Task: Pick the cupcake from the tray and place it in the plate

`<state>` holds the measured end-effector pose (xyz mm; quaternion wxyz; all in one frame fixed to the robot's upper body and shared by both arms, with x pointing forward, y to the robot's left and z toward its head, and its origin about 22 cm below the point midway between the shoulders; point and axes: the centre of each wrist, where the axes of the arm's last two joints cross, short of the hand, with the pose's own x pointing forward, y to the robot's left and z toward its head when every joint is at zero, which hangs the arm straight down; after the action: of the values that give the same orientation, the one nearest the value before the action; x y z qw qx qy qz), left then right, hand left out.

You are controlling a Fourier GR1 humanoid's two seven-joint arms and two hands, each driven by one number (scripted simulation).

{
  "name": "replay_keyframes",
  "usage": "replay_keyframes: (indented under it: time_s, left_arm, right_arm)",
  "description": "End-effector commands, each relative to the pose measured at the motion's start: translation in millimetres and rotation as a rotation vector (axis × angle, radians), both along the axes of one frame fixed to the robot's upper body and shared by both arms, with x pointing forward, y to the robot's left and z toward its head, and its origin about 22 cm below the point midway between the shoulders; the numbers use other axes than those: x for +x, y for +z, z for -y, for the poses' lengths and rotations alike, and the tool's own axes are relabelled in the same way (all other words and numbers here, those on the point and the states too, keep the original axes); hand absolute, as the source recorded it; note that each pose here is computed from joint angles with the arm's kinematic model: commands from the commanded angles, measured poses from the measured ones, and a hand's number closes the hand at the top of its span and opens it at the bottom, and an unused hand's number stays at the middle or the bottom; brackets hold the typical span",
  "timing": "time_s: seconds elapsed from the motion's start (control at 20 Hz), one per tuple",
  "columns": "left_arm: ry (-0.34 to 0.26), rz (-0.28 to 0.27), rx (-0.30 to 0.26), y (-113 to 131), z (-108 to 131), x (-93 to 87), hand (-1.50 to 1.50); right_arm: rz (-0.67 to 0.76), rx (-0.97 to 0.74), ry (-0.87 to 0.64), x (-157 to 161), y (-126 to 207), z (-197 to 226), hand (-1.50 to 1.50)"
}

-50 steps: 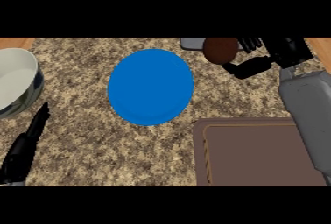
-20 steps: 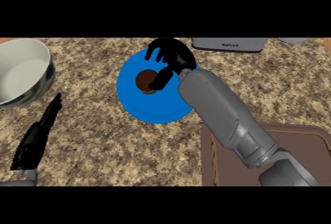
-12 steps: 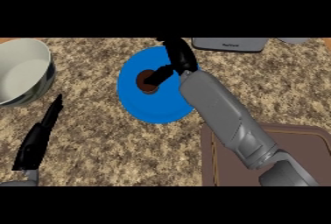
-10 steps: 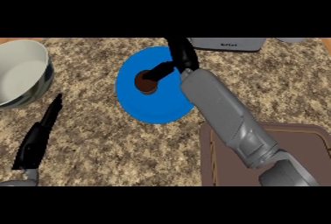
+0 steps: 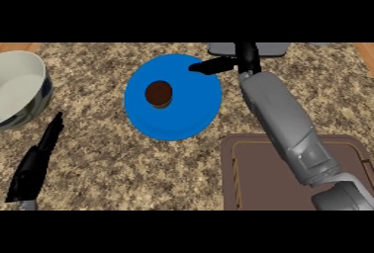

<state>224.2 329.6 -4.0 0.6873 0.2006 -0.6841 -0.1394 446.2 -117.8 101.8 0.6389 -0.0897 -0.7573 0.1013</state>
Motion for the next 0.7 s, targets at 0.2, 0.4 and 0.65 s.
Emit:
replay_keyframes:
  time_s: [0.2, 0.4, 0.65]
  left_arm:
    - [0.014, -0.005, 0.004, 4.3, -10.1, 4.1, 0.00]
    - [0.005, 0.004, -0.006, -5.1, 1.5, 11.8, 0.00]
    - [-0.018, 0.009, 0.010, 17.8, 2.3, 3.9, 0.00]
  right_arm:
    - [0.118, 0.107, 0.041, 3.1, -19.0, 109.2, -1.50]
    - [0.139, 0.046, 0.045, -2.2, -35.0, 138.9, -1.50]
    - [0.114, 0.041, 0.048, -5.5, -31.0, 177.1, -1.50]
